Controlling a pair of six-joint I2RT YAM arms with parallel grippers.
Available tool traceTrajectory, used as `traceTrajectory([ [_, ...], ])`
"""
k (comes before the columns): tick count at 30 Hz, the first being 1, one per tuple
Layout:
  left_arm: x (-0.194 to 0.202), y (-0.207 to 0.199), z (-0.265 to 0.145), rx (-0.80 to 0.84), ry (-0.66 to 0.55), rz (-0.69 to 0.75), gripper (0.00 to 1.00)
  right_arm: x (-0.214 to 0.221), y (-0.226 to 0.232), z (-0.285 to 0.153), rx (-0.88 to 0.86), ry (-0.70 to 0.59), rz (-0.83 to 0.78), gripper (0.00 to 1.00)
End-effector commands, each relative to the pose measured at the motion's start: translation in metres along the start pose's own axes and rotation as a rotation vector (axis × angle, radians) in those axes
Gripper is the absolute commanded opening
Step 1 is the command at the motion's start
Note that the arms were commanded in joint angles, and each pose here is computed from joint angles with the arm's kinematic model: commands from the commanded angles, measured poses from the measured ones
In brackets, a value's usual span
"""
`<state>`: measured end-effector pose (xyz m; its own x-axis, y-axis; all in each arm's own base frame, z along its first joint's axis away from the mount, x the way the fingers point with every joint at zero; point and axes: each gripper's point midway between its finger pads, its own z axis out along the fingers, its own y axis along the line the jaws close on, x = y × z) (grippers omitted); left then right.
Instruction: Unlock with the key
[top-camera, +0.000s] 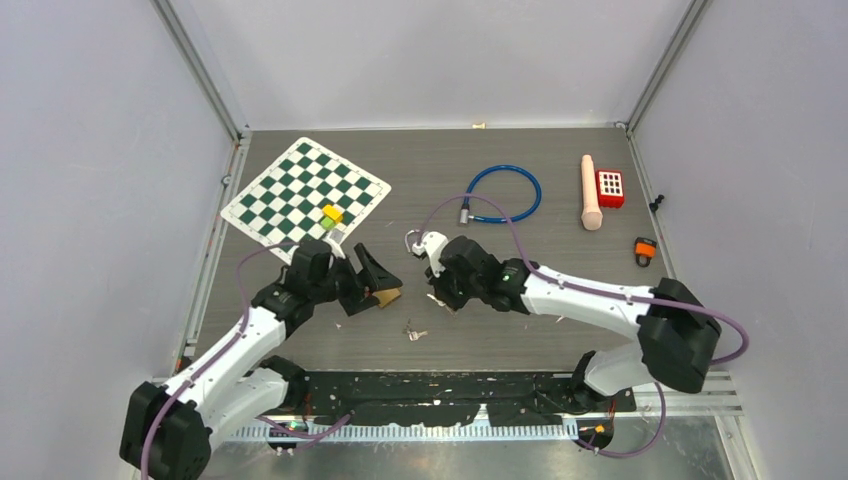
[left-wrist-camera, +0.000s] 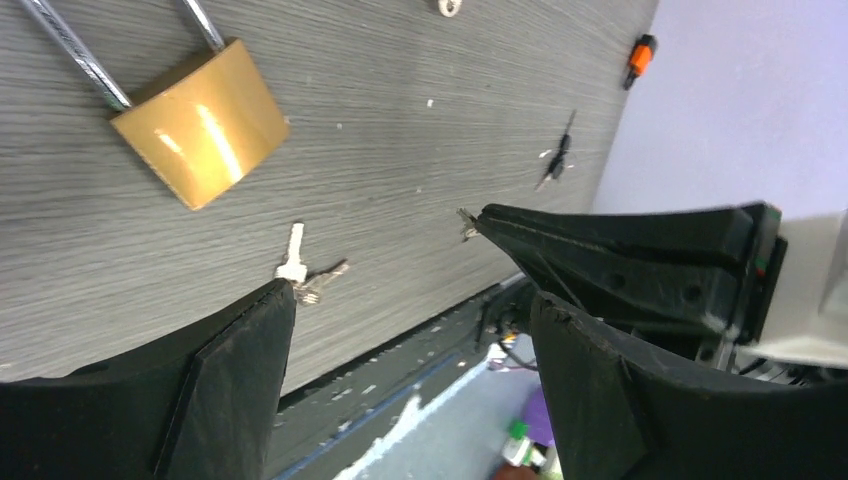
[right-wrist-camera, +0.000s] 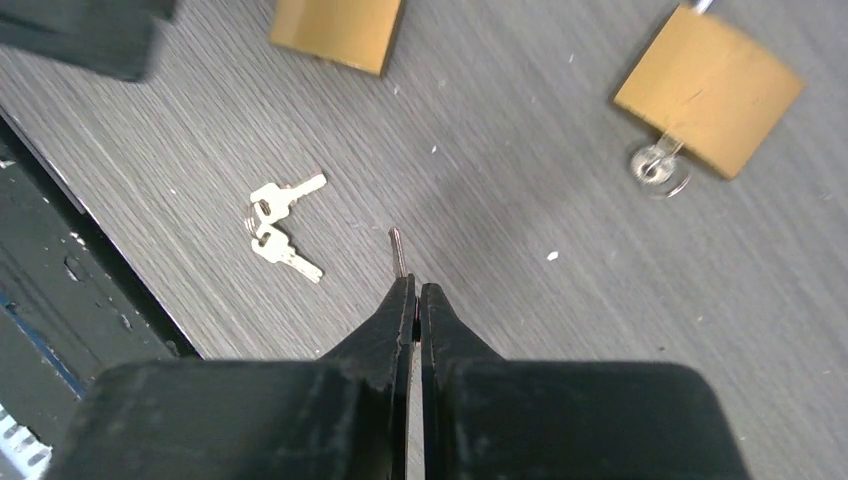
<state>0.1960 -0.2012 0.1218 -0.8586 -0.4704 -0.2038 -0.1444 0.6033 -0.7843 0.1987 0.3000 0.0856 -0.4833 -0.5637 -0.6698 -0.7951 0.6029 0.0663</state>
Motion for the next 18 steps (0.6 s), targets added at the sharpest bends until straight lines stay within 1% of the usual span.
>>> traceTrajectory([
  [1,-0.004,-0.037,0.005,0.128,0.025,-0.096,0.84,-0.044,-0.002,-0.017,0.044,-0.234,-0.106,0.05],
  [2,-0.004,-0.041,0.007,0.129,0.04,-0.12,0.84,-0.041,-0.003,-0.02,0.061,-0.256,-0.125,0.05],
  [3,-0.003,-0.045,0.008,0.132,0.06,-0.143,0.84,-0.053,-0.001,-0.024,0.091,-0.316,-0.17,0.05],
  [4,-0.003,-0.05,0.008,0.137,0.073,-0.163,0.84,-0.053,-0.001,-0.027,0.109,-0.341,-0.194,0.05],
  [5,-0.003,-0.054,0.008,0.141,0.084,-0.181,0.84,-0.061,0.002,-0.031,0.147,-0.388,-0.248,0.05],
  [8,-0.001,-0.067,0.009,0.149,0.115,-0.225,0.82,-0.064,0.006,-0.036,0.218,-0.438,-0.343,0.05],
  [9,0.0,-0.071,0.009,0.15,0.127,-0.238,0.81,-0.07,0.002,-0.04,0.26,-0.469,-0.339,0.05],
  [10,0.003,-0.074,0.01,0.146,0.144,-0.248,0.81,-0.068,0.004,-0.039,0.27,-0.472,-0.368,0.05],
  [12,0.009,-0.079,0.012,0.142,0.173,-0.269,0.77,-0.075,0.004,-0.045,0.315,-0.526,-0.385,0.05],
  [16,0.017,-0.085,0.015,0.131,0.205,-0.298,0.69,-0.078,0.01,-0.048,0.334,-0.563,-0.433,0.05],
  [18,0.019,-0.084,0.018,0.118,0.21,-0.318,0.66,-0.079,0.012,-0.05,0.34,-0.578,-0.446,0.05],
])
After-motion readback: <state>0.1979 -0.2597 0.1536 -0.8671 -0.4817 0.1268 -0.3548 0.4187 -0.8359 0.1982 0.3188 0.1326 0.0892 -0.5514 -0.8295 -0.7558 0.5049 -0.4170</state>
